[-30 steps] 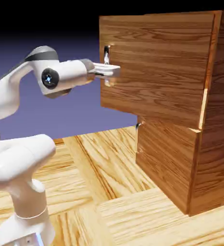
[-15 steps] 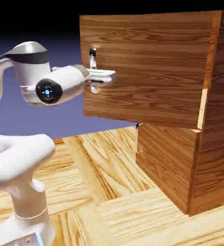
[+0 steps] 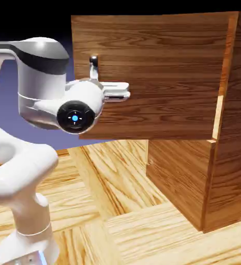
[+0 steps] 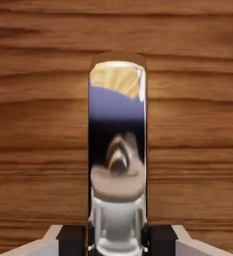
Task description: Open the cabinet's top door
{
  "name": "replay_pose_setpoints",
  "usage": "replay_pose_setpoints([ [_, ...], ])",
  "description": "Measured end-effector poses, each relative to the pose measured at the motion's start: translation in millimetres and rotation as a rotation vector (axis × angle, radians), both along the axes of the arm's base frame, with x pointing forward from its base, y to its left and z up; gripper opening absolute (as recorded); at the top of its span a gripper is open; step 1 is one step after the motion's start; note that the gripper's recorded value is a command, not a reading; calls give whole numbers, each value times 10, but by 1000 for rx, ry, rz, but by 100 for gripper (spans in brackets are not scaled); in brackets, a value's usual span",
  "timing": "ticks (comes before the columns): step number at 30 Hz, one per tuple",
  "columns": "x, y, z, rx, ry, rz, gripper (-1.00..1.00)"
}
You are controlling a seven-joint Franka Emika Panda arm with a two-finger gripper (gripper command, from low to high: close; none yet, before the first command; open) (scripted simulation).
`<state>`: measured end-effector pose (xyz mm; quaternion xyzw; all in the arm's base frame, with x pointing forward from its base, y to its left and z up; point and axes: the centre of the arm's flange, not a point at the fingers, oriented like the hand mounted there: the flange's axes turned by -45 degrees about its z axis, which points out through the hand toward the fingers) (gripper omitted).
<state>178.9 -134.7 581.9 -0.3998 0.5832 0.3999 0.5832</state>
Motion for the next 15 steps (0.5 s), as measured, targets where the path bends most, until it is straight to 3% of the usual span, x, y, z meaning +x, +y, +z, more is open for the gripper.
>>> replay_pose_setpoints([
  [15,209,-1255,0,0,0,319,-100],
])
